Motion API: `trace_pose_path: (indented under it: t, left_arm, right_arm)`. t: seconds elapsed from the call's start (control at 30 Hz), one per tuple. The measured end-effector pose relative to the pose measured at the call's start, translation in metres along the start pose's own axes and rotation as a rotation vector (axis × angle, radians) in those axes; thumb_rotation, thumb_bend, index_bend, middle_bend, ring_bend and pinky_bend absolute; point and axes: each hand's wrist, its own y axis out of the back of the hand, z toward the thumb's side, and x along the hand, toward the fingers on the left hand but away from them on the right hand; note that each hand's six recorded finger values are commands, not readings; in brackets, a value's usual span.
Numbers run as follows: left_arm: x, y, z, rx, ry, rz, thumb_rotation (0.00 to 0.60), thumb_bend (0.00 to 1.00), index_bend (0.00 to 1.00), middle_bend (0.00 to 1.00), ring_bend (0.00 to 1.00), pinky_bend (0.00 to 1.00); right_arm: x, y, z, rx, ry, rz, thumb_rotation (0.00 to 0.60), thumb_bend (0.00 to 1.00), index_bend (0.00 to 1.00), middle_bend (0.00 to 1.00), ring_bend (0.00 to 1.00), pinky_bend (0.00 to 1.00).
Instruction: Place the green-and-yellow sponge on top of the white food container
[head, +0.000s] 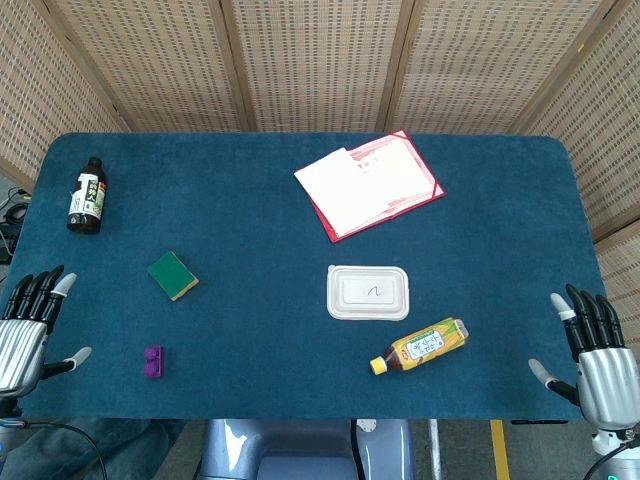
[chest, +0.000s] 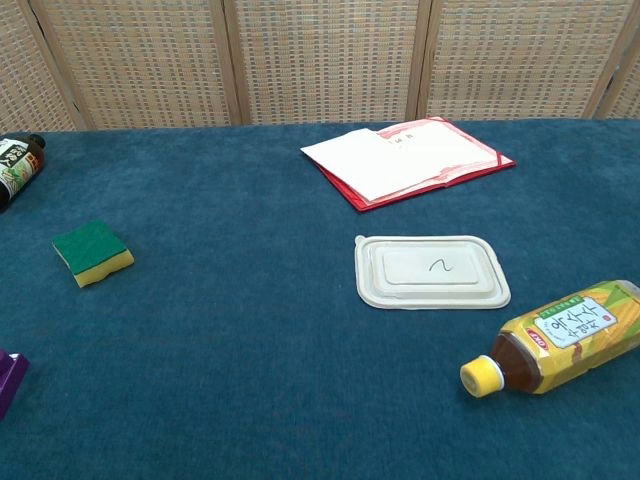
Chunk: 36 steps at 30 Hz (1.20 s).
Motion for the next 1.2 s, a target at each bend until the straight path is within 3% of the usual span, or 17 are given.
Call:
trace_pose_path:
  t: [0.3, 0.6, 0.87, 1.07, 1.2]
  left_arm:
    - [0.017, -0.013, -0.007, 0.033, -0.004, -0.050, 0.600, 0.11, 0.00, 0.00, 0.00, 0.00]
    - [0.085, -0.034, -0.019, 0.161, -0.142, -0.120, 0.600, 0.11, 0.00, 0.00, 0.00, 0.00]
    - [0.165, -0.074, -0.015, 0.332, -0.257, -0.277, 0.600, 0.11, 0.00, 0.00, 0.00, 0.00]
    - [0.197, -0.110, 0.006, 0.495, -0.357, -0.329, 0.600, 0.11, 0.00, 0.00, 0.00, 0.00]
    - [0.201, -0.125, 0.013, 0.543, -0.397, -0.351, 0.600, 0.11, 0.01, 0.00, 0.00, 0.00]
  right_arm:
    - [0.001, 0.001, 0.002, -0.005, 0.004, 0.004, 0.600, 0.00, 0.05, 0.00, 0.00, 0.00]
    - [-0.003, -0.002, 0.000, 0.015, -0.014, 0.006, 0.600, 0.00, 0.05, 0.00, 0.00, 0.00]
    - [-0.011, -0.010, -0.013, 0.042, -0.078, 0.023, 0.600, 0.00, 0.05, 0.00, 0.00, 0.00]
    - [-0.015, -0.014, -0.019, 0.060, -0.104, 0.025, 0.600, 0.00, 0.05, 0.00, 0.00, 0.00]
    - [-0.016, -0.015, -0.022, 0.065, -0.117, 0.026, 0.600, 0.00, 0.05, 0.00, 0.00, 0.00]
